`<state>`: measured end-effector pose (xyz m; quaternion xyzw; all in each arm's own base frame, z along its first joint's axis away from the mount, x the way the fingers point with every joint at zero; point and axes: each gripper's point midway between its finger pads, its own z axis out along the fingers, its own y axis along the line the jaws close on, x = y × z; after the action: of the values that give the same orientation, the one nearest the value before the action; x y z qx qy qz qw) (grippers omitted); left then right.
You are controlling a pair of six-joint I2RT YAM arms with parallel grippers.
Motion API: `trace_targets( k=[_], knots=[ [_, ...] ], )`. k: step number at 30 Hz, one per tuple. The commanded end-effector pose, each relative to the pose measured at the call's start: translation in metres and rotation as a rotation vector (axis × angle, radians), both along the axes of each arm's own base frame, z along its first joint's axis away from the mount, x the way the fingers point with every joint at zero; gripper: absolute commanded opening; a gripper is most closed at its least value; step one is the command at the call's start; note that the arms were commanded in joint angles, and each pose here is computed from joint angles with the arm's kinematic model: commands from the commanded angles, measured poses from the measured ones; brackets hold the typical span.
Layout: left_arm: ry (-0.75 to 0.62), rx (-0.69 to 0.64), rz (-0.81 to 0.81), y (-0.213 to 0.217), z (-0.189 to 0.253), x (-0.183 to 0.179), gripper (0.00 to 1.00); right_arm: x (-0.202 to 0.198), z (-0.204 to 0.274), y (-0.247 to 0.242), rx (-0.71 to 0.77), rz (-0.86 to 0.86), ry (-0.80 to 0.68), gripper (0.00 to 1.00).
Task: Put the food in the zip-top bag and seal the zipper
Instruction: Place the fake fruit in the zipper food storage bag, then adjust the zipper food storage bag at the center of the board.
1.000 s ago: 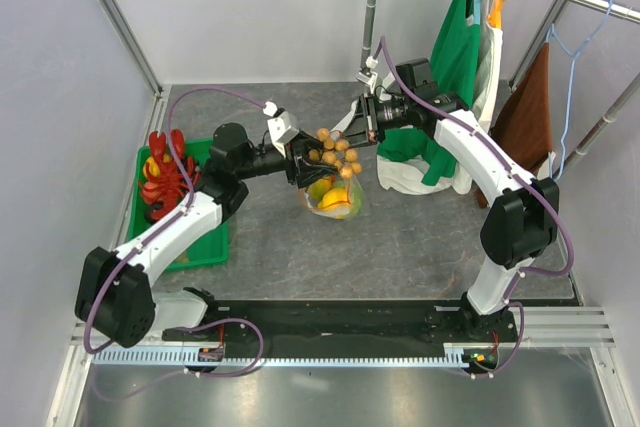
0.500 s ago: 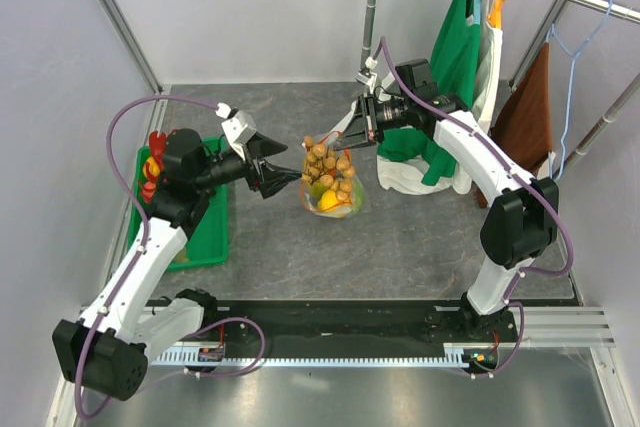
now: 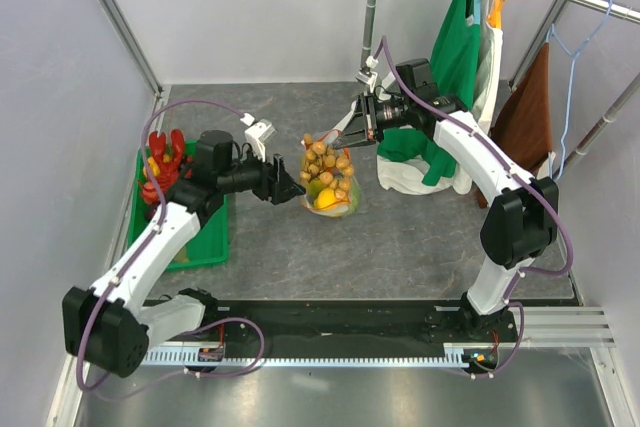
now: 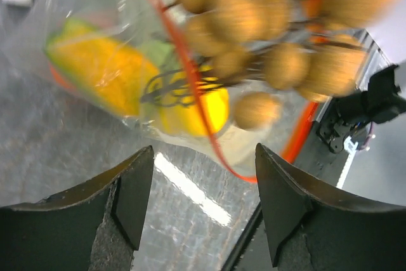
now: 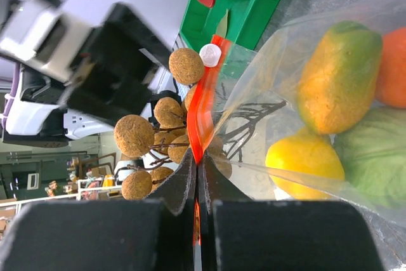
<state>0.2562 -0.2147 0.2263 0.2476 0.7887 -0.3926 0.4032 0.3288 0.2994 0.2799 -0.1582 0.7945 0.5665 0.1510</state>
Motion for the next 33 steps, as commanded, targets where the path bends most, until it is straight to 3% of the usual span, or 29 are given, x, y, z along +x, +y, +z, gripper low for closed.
trace_targets(
  k=[1,3,5,6,7,9,11,12,14,19,21,24,27,30,33],
  knots=[
    [0.156,-0.05,0.086,-0.007,-0.002,0.013,0.69,0.0,0.013,0.002,0.044,0.022,-0.036,0.0],
    [0.175,-0.077,0.092,-0.012,-0.001,0.016,0.66,0.0,0.011,0.001,0.04,0.019,-0.035,0.0],
    [0.2,-0.088,0.091,-0.015,-0.003,0.018,0.5,-0.001,0.01,0.001,0.038,0.019,-0.036,0.0],
    [0.206,-0.089,0.088,-0.016,-0.003,0.019,0.41,0.0,0.008,0.0,0.031,0.012,-0.038,0.0],
    [0.208,-0.104,0.055,-0.02,0.003,0.016,0.19,0.0,0.007,0.0,0.026,0.007,-0.041,0.0],
    [0.247,-0.127,-0.004,-0.025,0.009,0.007,0.03,0.005,0.002,-0.002,-0.004,-0.024,-0.06,0.0],
    [0.256,-0.186,-0.095,-0.033,0.033,-0.008,0.02,0.006,-0.004,-0.006,-0.057,-0.05,-0.057,0.0],
    [0.236,-0.199,-0.11,-0.034,0.044,-0.013,0.02,0.01,0.001,-0.008,-0.081,-0.046,-0.126,0.0],
    [0.22,-0.206,-0.113,-0.032,0.063,-0.018,0.02,0.012,-0.003,-0.013,-0.16,-0.075,-0.144,0.0],
    [0.288,-0.214,-0.074,-0.03,0.086,-0.021,0.02,0.025,0.038,-0.027,-0.272,-0.158,-0.365,0.0],
    [0.363,-0.21,-0.05,-0.03,0.083,-0.023,0.02,0.026,0.036,-0.031,-0.331,-0.163,-0.377,0.0],
    [0.364,-0.159,0.04,-0.025,0.073,-0.01,0.02,0.022,0.015,-0.03,-0.409,-0.144,-0.395,0.0],
    [0.391,-0.058,0.115,-0.018,0.036,0.006,0.02,0.02,-0.023,-0.02,-0.481,-0.103,-0.414,0.0],
    [0.476,-0.051,0.07,-0.024,0.021,0.0,0.02,0.022,-0.048,-0.014,-0.529,-0.063,-0.401,0.0],
    [0.421,-0.186,-0.1,-0.038,0.068,-0.021,0.02,0.023,-0.019,-0.013,-0.51,-0.037,-0.468,0.0]
  ],
)
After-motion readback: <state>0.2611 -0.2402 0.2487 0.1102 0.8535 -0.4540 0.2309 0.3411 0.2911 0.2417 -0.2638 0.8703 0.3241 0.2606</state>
